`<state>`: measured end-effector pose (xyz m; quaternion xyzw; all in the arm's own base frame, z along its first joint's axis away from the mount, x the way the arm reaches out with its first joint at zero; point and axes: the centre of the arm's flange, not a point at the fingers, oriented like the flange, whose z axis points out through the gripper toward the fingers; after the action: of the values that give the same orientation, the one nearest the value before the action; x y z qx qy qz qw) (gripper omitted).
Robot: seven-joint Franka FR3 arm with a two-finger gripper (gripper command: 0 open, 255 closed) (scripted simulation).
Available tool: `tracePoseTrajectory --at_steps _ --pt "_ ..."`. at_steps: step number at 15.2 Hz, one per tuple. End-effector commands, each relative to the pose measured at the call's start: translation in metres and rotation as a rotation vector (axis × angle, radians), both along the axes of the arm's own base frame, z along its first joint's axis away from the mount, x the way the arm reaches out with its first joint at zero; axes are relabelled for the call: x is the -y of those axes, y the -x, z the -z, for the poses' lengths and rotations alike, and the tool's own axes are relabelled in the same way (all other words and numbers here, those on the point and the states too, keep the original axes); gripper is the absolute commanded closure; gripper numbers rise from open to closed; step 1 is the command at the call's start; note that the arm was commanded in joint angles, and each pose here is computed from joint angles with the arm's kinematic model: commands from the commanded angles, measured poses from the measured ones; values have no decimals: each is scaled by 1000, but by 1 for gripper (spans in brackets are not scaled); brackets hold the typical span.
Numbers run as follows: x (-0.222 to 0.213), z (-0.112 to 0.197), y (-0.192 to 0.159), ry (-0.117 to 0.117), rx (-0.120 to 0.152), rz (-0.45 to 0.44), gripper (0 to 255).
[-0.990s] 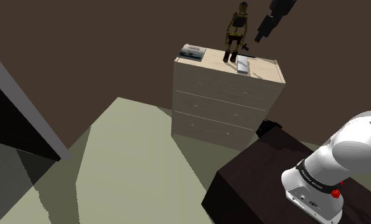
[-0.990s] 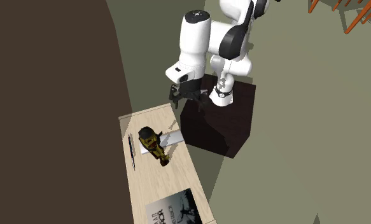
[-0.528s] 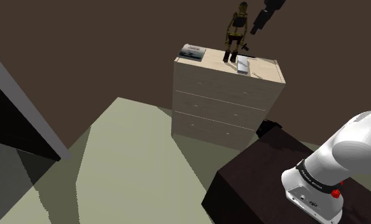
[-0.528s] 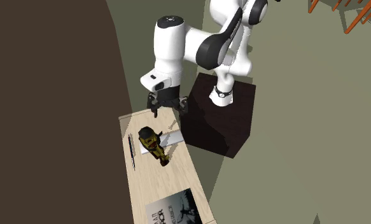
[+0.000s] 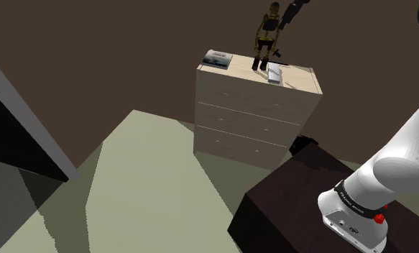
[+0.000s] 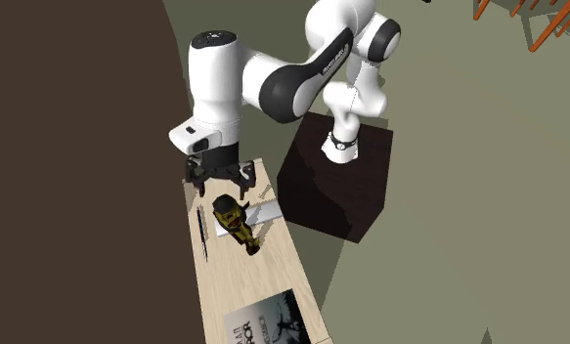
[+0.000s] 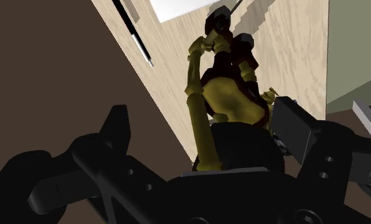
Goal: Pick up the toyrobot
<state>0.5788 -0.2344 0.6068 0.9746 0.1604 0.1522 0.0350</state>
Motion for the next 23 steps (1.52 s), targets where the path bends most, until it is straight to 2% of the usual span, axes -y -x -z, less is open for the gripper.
tracePoseTrajectory --at_steps 1,8,9,18,23 --pt "3 8 -4 2 4 -5 0" --pt "3 37 -4 2 4 -5 0" --pt "2 37 -4 2 4 -5 255" --pt "3 37 -4 2 4 -5 255" --pt "3 11 -4 2 4 -5 255"
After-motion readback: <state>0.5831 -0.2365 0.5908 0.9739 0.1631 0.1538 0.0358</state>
